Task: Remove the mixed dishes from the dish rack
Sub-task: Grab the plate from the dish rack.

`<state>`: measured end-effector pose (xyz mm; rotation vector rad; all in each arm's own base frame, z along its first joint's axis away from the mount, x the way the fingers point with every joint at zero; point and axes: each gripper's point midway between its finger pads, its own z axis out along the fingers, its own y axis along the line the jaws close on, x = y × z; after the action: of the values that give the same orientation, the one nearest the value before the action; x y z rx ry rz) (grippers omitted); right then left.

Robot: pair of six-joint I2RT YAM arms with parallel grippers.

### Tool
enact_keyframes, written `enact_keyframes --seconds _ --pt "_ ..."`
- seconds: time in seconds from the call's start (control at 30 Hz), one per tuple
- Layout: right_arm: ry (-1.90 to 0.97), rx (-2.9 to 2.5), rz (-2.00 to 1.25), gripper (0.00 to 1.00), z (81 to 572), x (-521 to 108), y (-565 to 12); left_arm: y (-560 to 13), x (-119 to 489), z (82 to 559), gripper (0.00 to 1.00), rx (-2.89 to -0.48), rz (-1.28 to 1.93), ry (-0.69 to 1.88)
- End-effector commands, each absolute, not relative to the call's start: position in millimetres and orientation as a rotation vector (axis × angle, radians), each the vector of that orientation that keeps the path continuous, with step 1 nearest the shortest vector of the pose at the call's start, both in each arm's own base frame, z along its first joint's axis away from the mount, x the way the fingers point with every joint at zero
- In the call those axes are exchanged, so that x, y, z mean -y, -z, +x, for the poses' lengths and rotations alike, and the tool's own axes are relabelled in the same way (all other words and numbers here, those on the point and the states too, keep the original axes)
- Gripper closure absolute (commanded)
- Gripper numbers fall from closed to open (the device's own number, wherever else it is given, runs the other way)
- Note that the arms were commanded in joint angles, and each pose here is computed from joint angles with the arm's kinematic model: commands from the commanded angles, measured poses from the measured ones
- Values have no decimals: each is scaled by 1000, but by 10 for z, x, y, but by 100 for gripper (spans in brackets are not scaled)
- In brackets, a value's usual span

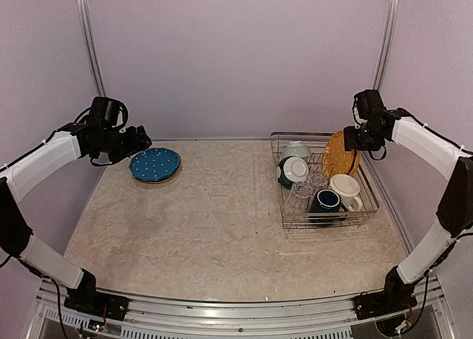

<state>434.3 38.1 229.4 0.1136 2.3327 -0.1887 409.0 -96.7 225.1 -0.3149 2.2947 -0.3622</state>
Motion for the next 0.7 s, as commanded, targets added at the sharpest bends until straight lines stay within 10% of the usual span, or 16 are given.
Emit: enact_keyframes --seconds 0.0,0.67 --pt "174 -2320 105 37 4508 -399 -2357 -2565 1008 4019 14 -2237 -222 299" --pt "323 -2347 98 59 4884 -373 -2167 -2580 1334 3978 14 -2248 -138 384"
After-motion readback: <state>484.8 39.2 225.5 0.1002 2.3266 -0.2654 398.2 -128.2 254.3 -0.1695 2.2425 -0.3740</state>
